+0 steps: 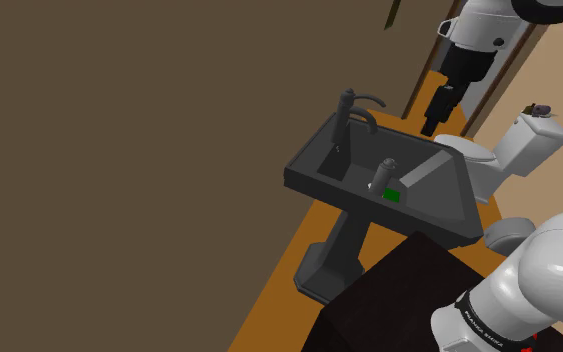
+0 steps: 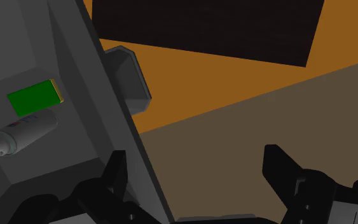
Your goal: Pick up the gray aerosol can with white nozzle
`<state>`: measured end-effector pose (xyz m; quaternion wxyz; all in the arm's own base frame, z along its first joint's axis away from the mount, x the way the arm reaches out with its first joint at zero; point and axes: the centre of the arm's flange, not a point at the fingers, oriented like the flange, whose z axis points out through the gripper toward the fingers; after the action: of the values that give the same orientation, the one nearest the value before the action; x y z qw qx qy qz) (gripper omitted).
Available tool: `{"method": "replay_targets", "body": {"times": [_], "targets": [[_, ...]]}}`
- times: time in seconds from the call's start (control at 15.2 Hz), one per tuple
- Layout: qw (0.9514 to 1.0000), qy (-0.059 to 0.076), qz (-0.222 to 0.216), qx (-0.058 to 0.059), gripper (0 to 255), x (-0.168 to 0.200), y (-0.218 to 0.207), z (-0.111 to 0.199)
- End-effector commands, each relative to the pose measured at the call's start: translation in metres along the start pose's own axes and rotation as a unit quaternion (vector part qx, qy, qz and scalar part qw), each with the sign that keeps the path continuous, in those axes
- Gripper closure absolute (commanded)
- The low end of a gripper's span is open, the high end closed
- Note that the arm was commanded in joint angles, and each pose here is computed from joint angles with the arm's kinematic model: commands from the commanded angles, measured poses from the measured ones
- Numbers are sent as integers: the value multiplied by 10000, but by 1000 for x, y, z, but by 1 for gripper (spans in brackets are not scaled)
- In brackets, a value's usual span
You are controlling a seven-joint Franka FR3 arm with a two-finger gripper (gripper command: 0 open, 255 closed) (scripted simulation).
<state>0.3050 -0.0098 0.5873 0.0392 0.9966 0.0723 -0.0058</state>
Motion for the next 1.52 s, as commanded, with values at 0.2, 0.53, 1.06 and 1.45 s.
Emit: {"method": "replay_targets", "body": {"times": [0.2, 0.53, 1.06, 1.45], "targets": [[9999, 100, -44, -27, 0, 1, 27, 28], [9996, 267, -117, -71, 0, 4, 73, 73], [9982, 533, -234, -143, 0, 13, 147, 145], [9966, 733, -321, -196, 0, 23, 203, 198]]}}
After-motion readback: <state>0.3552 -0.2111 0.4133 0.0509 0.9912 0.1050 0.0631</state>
